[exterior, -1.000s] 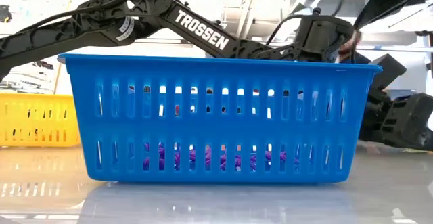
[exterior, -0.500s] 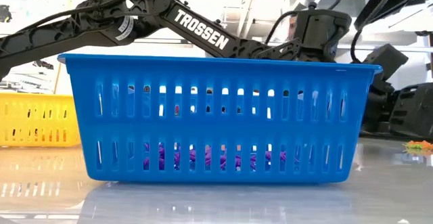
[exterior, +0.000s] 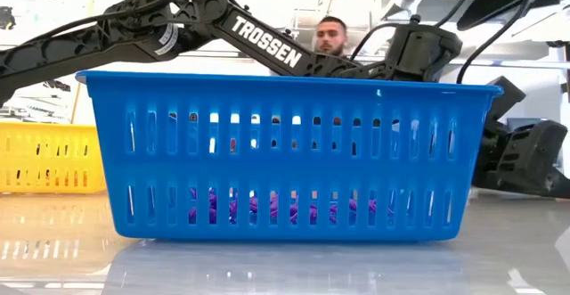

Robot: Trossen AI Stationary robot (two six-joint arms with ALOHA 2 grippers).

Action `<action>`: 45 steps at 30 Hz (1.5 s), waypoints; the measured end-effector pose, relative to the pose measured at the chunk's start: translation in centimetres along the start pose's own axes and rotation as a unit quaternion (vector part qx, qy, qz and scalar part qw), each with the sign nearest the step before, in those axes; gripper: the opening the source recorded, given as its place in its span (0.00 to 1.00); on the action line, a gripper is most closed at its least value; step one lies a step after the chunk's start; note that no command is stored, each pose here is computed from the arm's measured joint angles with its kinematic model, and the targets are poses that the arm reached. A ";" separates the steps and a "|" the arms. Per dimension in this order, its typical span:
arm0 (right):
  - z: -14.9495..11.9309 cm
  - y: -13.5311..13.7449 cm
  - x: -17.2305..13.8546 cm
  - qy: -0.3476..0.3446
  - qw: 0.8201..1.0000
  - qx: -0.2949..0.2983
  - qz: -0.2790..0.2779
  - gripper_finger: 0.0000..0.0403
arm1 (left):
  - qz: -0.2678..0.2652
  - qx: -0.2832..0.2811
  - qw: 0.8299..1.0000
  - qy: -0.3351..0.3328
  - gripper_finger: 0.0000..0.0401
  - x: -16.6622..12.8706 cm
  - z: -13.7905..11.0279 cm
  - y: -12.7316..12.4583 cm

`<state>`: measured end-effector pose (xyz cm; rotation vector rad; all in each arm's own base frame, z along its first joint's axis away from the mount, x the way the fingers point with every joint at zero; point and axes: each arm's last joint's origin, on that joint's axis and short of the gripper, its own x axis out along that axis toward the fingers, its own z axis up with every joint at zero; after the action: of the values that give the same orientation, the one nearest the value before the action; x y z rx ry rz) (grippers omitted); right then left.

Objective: Sort Halloween decoration
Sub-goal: Put the orange spider toy into the yellow basket

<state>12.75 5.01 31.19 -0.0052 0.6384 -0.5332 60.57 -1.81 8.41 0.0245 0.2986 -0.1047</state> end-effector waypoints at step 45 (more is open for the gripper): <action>-0.2 0.7 0.3 0.015 1.000 -0.001 0.003 0.33 | -0.054 0.000 0.996 0.066 0.00 -2.1 4.3 -3.5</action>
<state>13.12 5.51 30.76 0.0032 0.6680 -0.5267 59.43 -5.21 13.08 0.0149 0.4324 -0.2103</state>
